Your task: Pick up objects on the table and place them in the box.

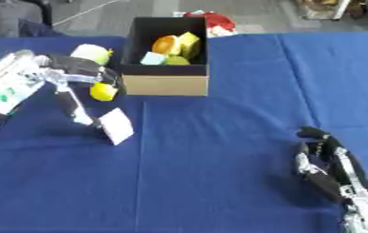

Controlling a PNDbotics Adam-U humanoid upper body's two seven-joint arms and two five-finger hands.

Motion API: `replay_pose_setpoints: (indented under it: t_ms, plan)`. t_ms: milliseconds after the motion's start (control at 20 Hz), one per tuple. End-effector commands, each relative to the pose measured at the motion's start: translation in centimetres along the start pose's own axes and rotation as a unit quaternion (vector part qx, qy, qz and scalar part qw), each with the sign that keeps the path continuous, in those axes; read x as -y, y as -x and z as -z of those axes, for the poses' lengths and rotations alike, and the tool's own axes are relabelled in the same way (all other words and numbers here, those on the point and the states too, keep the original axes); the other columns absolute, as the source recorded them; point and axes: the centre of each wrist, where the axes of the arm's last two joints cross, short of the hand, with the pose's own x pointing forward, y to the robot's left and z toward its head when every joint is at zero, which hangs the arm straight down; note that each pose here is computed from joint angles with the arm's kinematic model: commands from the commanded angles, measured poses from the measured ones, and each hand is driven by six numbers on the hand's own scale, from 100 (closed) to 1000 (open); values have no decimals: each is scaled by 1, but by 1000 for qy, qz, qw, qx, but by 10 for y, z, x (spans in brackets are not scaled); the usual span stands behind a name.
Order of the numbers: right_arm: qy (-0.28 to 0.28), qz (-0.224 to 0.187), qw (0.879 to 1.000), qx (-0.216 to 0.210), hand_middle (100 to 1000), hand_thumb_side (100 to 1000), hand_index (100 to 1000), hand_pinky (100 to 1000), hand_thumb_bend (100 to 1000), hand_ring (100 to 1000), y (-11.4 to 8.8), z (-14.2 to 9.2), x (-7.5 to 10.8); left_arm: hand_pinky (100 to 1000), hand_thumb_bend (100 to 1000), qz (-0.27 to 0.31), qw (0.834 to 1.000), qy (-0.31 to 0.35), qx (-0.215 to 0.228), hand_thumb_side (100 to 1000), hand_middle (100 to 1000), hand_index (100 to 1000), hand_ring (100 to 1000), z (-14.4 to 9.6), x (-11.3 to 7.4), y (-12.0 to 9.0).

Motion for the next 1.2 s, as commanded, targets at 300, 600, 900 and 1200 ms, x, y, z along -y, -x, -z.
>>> replay_pose_setpoints:
  t_ms: [300, 600, 900, 1200]
  plan:
    - [-1, -15, 1000, 1, 734, 254, 836, 750, 100, 661, -1, 1, 9, 904, 531, 124, 975, 155, 100, 344, 836, 906, 856, 2, -1, 2]
    - [-2, -14, 1000, 1, 734, 254, 836, 750, 100, 661, -1, 0, 8, 886, 416, 122, 973, 165, 108, 239, 787, 847, 822, 13, 7, 3]
    - [1, -13, 1000, -1, 734, 253, 836, 750, 100, 661, 0, 0, 8, 835, 218, 80, 983, 118, 117, 229, 598, 651, 720, 17, 3, 0]
    - [2, -13, 1000, -3, 734, 252, 836, 750, 100, 661, 0, -1, 8, 816, 185, 48, 991, 52, 110, 227, 534, 590, 682, 0, -24, -2]
